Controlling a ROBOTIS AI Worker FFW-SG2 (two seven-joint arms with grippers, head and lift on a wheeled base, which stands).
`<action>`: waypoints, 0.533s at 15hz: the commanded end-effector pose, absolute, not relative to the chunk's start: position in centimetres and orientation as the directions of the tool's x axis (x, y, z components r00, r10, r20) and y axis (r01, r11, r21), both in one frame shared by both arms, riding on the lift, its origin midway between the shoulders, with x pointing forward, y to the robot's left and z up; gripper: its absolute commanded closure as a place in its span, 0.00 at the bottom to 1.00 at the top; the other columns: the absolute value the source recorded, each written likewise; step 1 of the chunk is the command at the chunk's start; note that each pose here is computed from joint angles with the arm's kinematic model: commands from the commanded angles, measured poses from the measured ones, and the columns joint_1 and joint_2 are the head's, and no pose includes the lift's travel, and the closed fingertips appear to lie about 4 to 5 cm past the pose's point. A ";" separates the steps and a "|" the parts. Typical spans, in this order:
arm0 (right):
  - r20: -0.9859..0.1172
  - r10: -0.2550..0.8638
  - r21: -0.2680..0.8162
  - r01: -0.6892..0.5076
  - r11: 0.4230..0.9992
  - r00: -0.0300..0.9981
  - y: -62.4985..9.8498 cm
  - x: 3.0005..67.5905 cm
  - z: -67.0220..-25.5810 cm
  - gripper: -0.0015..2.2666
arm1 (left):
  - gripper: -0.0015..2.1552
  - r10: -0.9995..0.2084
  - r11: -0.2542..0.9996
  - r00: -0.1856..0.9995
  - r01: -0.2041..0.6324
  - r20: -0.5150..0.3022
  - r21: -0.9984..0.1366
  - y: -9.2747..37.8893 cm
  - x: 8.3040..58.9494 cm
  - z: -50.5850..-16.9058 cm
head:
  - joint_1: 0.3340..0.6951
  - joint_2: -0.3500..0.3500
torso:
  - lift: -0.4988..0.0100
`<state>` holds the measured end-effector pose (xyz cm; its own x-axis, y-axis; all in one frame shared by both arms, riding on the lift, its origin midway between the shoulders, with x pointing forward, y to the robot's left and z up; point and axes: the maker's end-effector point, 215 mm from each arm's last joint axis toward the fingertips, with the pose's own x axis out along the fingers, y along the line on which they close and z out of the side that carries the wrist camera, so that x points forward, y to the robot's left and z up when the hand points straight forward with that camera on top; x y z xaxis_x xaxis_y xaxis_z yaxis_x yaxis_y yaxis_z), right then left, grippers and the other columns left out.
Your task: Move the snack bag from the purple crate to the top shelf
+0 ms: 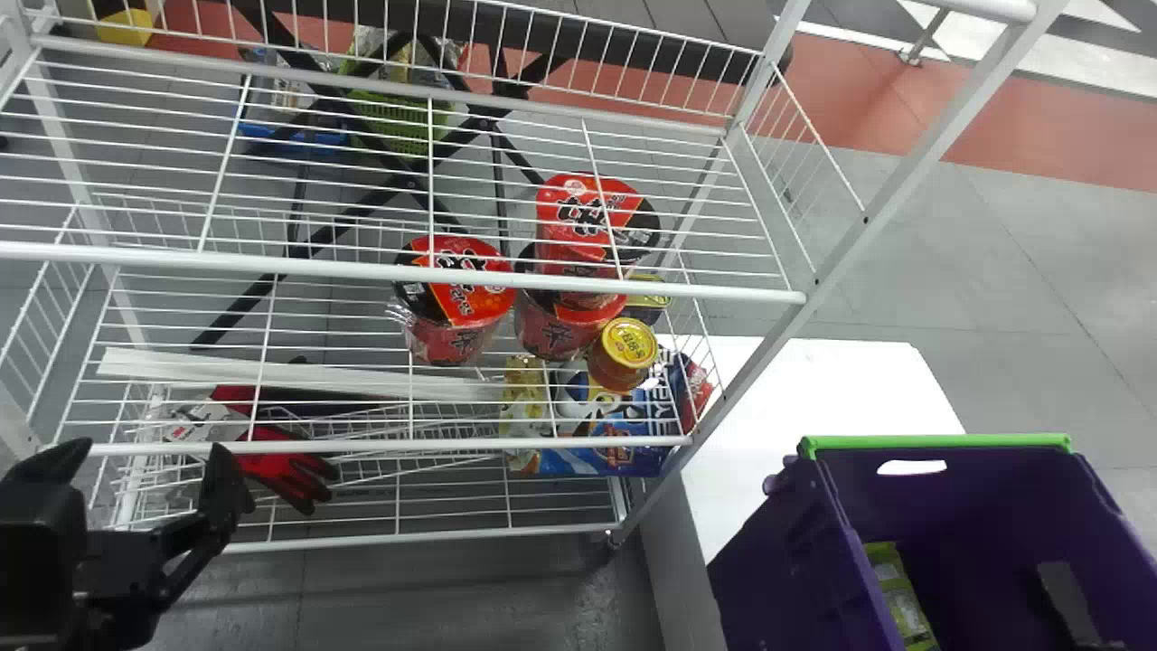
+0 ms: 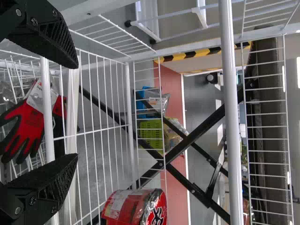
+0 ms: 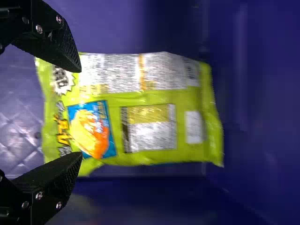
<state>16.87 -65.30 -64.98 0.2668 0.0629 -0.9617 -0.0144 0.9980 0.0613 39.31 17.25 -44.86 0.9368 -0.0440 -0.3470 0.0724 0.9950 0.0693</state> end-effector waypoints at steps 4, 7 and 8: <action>-0.950 0.071 0.059 -0.049 0.997 0.304 -64.7 17.0 -65.6 0.10 | 0.08 -0.053 0.995 0.936 0.078 -0.349 0.059 17.0 39.8 -45.1 | 1.00 0.00 | 0.09; -0.961 0.063 0.046 -0.070 0.997 0.269 -63.5 15.9 -67.4 0.10 | 0.08 -0.057 0.995 0.935 0.083 -0.349 0.060 17.0 39.8 -45.4 | 1.00 0.00 | 0.09; -0.962 0.055 0.036 -0.077 0.996 0.267 -63.5 15.8 -67.7 0.10 | 0.08 -0.055 0.995 0.934 0.082 -0.354 0.062 17.2 39.8 -45.7 | 1.00 0.00 | 0.09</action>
<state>16.18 -64.10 -67.00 0.2802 0.0519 -0.9586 -0.0587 0.9976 0.0368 39.80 16.99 -45.39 0.9349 -0.0569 -0.3502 0.0828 0.9948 0.0593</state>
